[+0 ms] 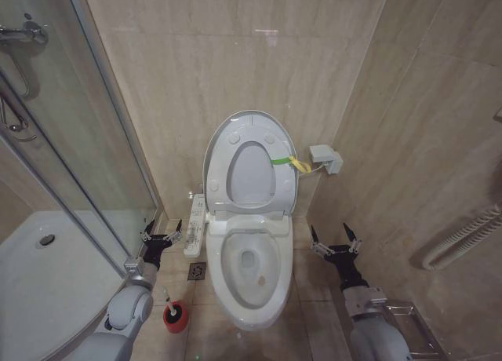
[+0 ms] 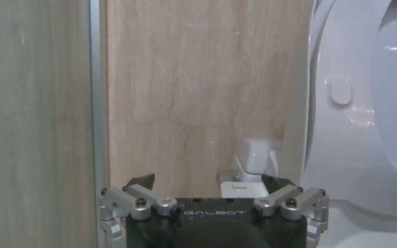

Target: Open the toilet lid, clean the toilet bowl with a toilet brush, close the toilet lid, and flush.

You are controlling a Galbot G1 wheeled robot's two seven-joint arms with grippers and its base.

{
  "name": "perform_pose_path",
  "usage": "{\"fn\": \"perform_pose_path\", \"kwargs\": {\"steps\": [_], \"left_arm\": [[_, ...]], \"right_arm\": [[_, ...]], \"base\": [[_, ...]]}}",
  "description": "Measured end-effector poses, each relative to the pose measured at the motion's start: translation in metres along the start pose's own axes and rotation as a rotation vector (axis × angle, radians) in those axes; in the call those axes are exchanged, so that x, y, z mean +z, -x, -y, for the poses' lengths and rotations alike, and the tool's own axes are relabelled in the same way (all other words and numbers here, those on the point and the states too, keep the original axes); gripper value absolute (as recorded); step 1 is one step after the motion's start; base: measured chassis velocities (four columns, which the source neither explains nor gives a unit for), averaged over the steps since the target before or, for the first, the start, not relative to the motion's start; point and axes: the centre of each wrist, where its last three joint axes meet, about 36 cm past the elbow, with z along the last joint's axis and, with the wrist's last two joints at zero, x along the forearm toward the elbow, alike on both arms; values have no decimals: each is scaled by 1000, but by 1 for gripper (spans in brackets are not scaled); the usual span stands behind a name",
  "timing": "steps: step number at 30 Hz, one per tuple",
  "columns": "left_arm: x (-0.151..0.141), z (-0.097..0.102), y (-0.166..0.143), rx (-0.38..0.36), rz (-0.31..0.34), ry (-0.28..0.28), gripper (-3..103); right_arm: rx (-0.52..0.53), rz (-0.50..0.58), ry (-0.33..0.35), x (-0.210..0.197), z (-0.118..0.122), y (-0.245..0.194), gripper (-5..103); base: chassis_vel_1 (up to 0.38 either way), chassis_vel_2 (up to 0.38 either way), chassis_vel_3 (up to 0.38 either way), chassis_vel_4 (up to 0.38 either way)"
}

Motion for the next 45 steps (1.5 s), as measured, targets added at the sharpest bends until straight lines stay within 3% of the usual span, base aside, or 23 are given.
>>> {"fn": "perform_pose_path", "kwargs": {"steps": [8,11,12,18,19,26,27,33,34,36,40,41,43,45], "left_arm": [[-1,3,-6,-1,-5,-8,100],[-6,12,-31,-5,-25,-33,100],[-9,15,-40,-7,-32,-41,92],[-26,28,-85,-27,-68,-73,92],[-30,29,-93,-32,-76,-77,99],[-56,38,-139,-64,-115,-92,99],[-62,39,-148,-71,-123,-94,92],[-97,45,-190,-111,-164,-89,92],[-104,46,-198,-118,-173,-86,101],[-112,47,-206,-128,-182,-81,101],[-114,47,-208,-130,-185,-80,101],[-114,47,-209,-132,-186,-80,92],[-112,46,-209,-136,-187,-80,92],[-87,38,-208,-165,-201,-85,92]], "right_arm": [[0,0,0,0,0,0,100],[0,0,0,0,0,0,100],[0,0,0,0,0,0,100],[0,0,0,0,0,0,100],[0,0,0,0,0,0,100],[0,0,0,0,0,0,100],[0,0,0,0,0,0,100],[0,0,0,0,0,0,100],[0,0,0,0,0,0,100],[0,0,0,0,0,0,100],[0,0,0,0,0,0,100],[0,0,0,0,0,0,100],[0,0,0,0,0,0,100],[0,0,0,0,0,0,100]], "base": [[0,0,0,0],[0,0,0,0],[0,0,0,0],[0,0,0,0],[0,0,0,0],[0,0,0,0],[0,0,0,0],[0,0,0,0],[0,0,0,0],[0,0,0,0],[0,0,0,0],[0,0,0,0],[0,0,0,0],[0,0,0,0]]}}
